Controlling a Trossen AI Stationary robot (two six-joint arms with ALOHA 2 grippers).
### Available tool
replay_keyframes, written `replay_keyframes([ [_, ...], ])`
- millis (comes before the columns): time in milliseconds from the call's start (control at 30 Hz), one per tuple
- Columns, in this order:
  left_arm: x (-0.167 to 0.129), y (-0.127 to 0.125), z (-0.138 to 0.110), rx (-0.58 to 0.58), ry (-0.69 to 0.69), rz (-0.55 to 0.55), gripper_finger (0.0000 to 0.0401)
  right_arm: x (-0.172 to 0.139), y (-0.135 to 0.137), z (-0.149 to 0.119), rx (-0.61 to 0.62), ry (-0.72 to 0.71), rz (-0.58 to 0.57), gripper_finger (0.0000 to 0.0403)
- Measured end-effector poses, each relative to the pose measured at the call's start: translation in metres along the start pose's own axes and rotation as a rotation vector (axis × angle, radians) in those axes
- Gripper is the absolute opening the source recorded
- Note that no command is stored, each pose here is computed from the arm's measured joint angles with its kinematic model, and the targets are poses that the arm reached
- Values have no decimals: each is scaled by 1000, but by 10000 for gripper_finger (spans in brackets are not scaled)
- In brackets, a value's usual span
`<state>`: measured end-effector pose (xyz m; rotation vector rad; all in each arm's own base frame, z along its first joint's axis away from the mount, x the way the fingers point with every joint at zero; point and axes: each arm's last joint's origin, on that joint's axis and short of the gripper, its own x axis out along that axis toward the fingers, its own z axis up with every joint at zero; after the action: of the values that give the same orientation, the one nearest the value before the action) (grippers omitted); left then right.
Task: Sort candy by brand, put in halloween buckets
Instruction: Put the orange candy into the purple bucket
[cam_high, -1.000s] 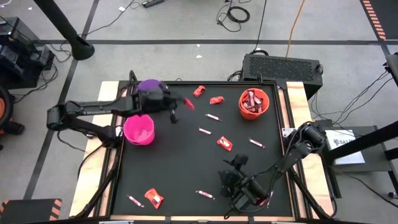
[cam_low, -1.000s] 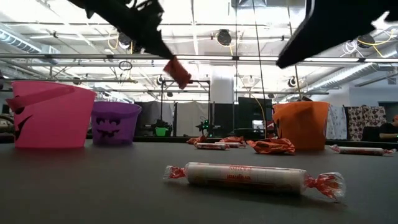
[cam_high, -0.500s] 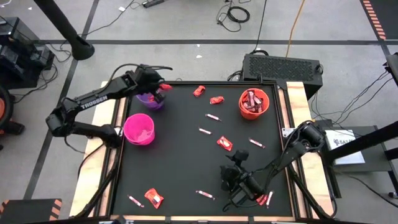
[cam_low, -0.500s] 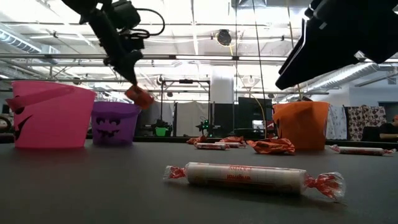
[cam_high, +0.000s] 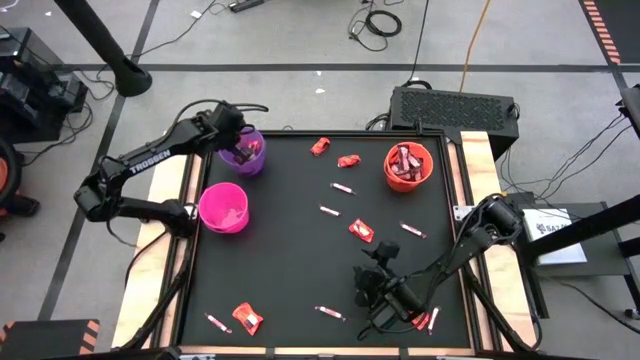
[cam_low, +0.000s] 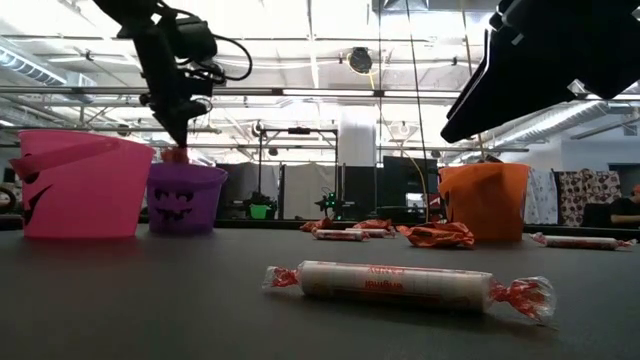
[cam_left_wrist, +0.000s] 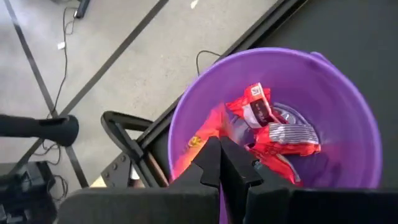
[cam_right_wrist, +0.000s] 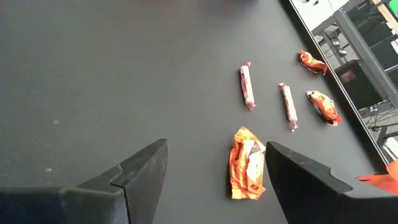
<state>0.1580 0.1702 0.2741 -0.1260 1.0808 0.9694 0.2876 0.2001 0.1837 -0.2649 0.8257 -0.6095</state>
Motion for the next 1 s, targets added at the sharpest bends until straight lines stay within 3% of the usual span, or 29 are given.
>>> replay_keyframes([
  [200, 0, 0, 0, -4, 2, -5, 7, 0, 0, 0, 3, -3, 3, 263],
  [767, 0, -1, -5, 44, 48, -15, 114, 5, -2, 3, 18, 2, -5, 263],
  [1000, -1, -6, -4, 51, 39, -60, 128, 6, -2, 4, 22, 3, -6, 263],
])
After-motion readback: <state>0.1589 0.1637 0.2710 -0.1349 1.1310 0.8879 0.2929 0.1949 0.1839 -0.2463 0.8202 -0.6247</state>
